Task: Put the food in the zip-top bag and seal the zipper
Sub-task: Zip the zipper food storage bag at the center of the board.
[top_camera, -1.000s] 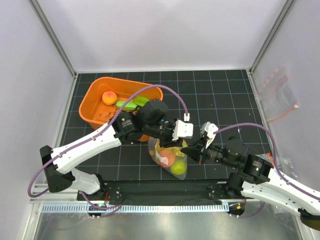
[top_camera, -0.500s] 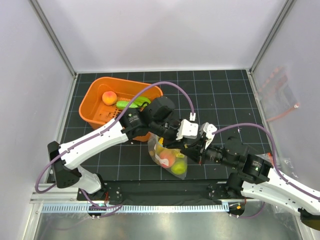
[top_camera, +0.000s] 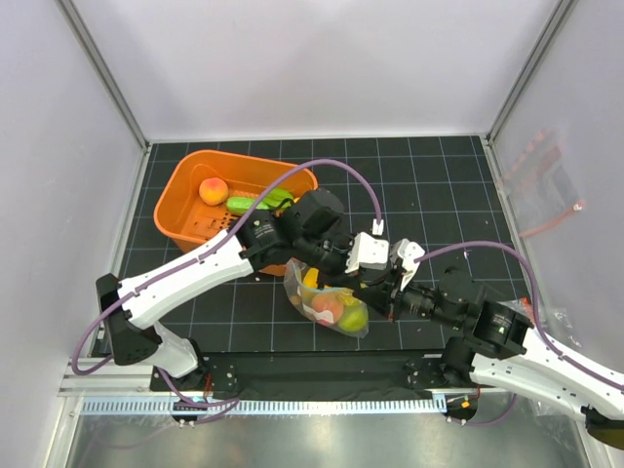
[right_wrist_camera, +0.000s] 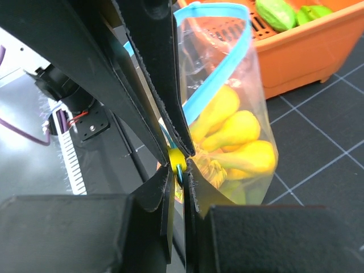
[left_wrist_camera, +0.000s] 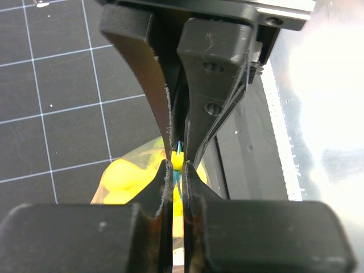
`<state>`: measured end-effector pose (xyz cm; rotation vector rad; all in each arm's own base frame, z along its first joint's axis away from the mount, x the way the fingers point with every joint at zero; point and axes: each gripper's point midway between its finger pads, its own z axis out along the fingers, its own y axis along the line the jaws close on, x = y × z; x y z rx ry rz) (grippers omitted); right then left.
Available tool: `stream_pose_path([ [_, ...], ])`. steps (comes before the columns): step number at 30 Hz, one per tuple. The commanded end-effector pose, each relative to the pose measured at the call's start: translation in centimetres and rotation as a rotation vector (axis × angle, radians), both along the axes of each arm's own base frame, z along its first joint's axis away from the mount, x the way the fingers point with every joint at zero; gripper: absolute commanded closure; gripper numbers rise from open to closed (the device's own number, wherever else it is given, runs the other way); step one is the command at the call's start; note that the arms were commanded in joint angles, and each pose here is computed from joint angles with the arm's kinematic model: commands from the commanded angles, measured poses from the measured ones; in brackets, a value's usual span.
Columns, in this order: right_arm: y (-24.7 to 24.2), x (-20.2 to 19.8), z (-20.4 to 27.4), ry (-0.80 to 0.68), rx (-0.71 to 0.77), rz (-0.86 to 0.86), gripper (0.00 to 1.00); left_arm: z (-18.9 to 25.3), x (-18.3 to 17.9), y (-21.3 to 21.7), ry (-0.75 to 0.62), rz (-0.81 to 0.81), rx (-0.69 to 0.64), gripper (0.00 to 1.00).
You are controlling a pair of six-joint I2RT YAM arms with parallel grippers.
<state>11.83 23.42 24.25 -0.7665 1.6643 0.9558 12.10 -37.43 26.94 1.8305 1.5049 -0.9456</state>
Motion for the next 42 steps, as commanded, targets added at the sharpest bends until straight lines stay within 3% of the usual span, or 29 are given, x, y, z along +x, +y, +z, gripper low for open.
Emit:
stream_pose_path([
  [1, -0.7, 0.7, 3.7, -0.074, 0.117, -0.055, 0.99, 0.4, 1.3, 0.5, -0.021, 0.082, 0.024, 1.0],
  [13, -5.4, 3.1, 4.9, -0.11, 0.226, -0.325, 0.99, 1.3, 5.4, 1.6, -0.063, 0.41, -0.07, 1.0],
  [21, -6.1, 3.4, 4.9, -0.101, 0.242, -0.365, 0.99, 1.3, 5.5, 1.2, -0.03, 0.404, -0.103, 1.0],
  [22, -5.7, 3.1, 5.0, -0.102, 0.241, -0.337, 0.91, 1.4, 5.2, 1.1, -0.026, 0.388, -0.111, 1.0],
  [31, -2.1, 2.6, 3.7, -0.087, 0.15, -0.197, 0.6, 2.7, 3.3, 1.0, 0.012, 0.304, -0.152, 1.0],
  [42, -1.2, 1.8, 3.9, -0.109, 0.158, -0.125, 0.53, 3.3, 0.4, 1.5, 0.079, 0.179, -0.152, 1.0],
])
